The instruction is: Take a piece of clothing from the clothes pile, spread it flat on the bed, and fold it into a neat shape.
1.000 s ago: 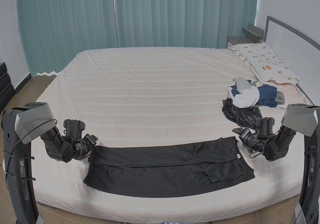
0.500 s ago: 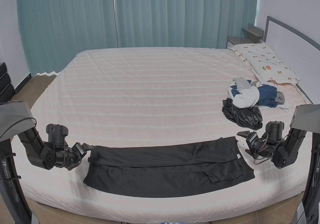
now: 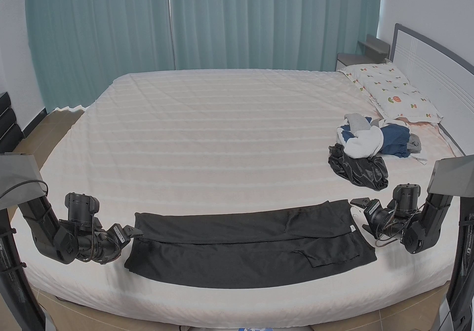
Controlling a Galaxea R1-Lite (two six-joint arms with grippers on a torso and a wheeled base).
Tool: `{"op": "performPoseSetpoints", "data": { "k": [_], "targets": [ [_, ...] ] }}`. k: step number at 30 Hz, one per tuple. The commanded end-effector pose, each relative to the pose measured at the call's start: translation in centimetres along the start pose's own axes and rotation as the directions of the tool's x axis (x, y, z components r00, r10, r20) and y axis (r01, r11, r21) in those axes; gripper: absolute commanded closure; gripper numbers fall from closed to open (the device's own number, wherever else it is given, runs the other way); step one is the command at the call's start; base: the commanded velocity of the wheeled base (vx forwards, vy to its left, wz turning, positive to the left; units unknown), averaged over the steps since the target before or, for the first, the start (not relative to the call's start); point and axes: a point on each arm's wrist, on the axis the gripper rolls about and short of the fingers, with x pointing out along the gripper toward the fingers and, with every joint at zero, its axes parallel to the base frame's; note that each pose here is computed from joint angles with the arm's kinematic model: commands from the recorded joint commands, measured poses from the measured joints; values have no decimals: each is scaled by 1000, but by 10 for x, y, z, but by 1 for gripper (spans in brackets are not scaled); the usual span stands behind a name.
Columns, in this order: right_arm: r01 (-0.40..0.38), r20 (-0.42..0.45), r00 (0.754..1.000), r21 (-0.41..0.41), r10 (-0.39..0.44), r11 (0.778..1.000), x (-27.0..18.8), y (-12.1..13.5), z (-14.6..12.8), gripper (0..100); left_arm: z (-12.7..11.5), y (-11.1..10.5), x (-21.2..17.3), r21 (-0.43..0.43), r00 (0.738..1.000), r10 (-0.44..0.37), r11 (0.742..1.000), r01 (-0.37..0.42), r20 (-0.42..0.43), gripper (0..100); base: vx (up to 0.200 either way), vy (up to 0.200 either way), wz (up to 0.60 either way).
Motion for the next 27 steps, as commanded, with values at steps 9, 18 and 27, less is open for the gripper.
{"op": "performPoseSetpoints", "data": {
  "k": [9,18,27],
  "targets": [
    [8,-11,1000,-4,-8,1000,2,-2,-4,0,-23,14,20,132,999,-3,991,-3,45,0,0,0,0],
    [9,-12,1000,-5,-9,1000,2,-2,-4,0,-29,11,31,161,999,2,987,-8,40,100,0,0,0],
    [9,-10,1000,-5,-9,1000,2,-2,-4,0,-32,20,37,139,980,151,976,-169,134,100,0,0,0]
  ]
}}
